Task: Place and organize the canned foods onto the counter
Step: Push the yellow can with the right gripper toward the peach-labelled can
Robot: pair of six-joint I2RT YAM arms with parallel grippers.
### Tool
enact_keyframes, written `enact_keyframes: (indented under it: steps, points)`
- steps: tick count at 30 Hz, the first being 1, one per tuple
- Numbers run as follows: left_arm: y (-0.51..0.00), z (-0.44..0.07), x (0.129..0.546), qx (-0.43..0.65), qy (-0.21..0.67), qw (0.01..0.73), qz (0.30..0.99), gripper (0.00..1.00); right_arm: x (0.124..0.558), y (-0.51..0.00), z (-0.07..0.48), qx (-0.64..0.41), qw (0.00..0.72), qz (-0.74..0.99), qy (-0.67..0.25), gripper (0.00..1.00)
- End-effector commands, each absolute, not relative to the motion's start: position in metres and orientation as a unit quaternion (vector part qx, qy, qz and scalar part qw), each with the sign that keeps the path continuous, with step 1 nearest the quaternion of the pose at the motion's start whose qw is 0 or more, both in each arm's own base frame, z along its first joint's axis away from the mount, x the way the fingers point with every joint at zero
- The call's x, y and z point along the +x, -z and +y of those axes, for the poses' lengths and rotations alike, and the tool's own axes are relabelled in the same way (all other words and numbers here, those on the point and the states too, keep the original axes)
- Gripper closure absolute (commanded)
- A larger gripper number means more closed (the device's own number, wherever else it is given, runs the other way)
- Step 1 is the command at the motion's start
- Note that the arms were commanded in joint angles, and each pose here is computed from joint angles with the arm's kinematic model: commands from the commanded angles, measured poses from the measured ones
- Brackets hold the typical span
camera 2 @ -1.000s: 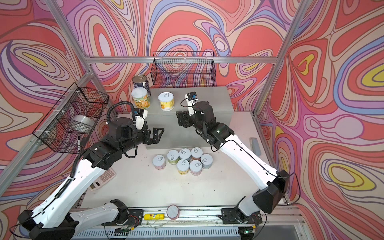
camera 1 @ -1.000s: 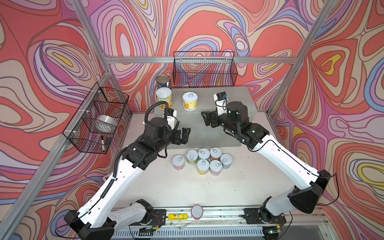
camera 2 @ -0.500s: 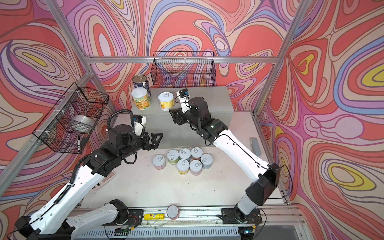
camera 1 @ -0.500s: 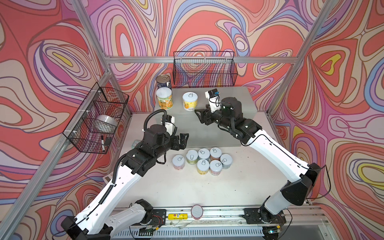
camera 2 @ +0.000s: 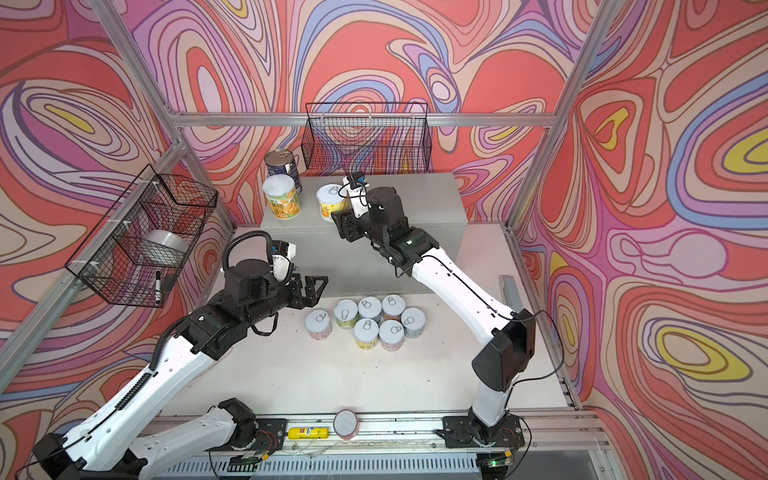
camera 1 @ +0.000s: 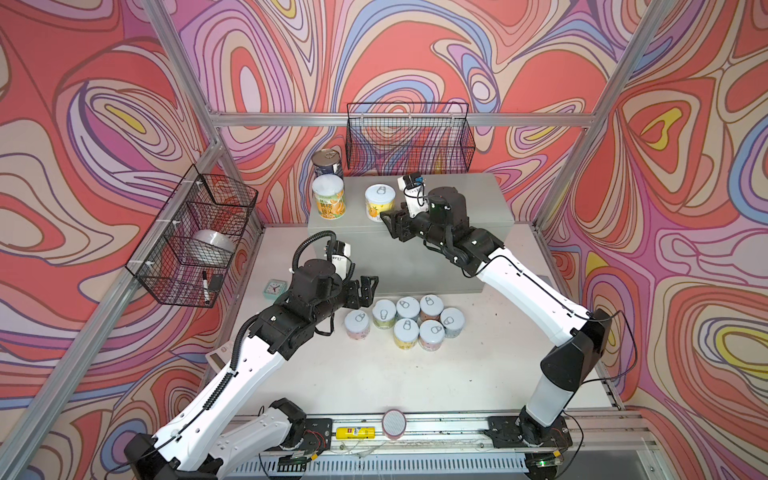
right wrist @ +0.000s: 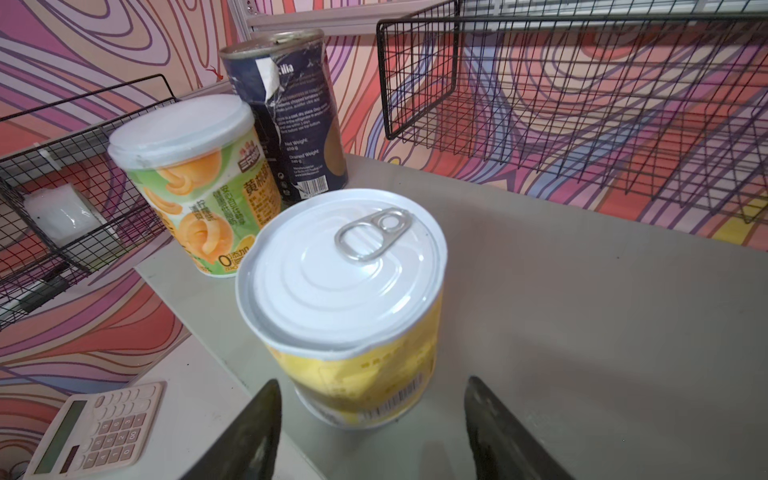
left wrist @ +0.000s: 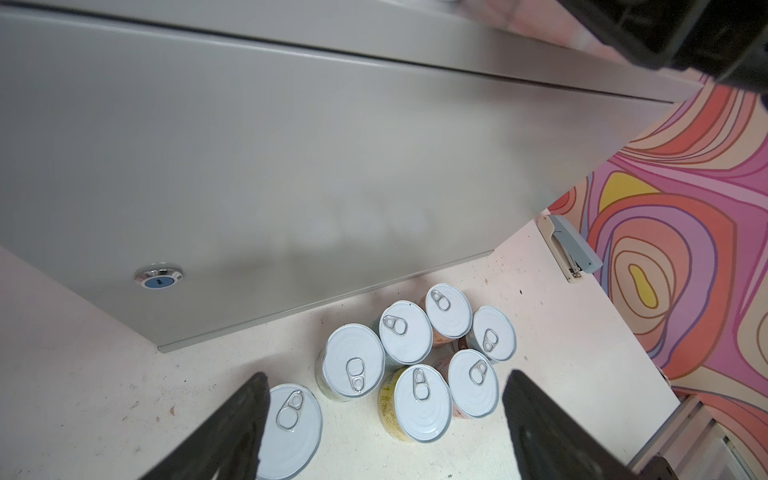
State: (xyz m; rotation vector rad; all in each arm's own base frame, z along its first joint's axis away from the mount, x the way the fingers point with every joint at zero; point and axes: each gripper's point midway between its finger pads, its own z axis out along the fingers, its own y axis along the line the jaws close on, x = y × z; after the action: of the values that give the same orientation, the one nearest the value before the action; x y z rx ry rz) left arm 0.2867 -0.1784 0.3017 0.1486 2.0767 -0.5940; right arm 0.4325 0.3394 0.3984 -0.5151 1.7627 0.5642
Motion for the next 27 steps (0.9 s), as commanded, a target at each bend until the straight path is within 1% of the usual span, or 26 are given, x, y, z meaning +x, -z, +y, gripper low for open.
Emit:
enact_keyframes:
  steps: [1,8,27]
  points:
    - [-0.311,-0.175,0.285,0.059,0.243,0.485,0.838,0.12,0.447,-0.398,0.346,-0.221,0.582,0.745,-0.240,0.30]
    - [-0.301,-0.172,0.281,0.062,0.233,0.477,0.845,0.12,0.463,-0.391,0.360,-0.219,0.585,0.739,-0.254,0.32]
    - [-0.280,-0.171,0.281,0.069,0.217,0.461,0.858,0.14,0.506,-0.376,0.390,-0.201,0.589,0.729,-0.285,0.31]
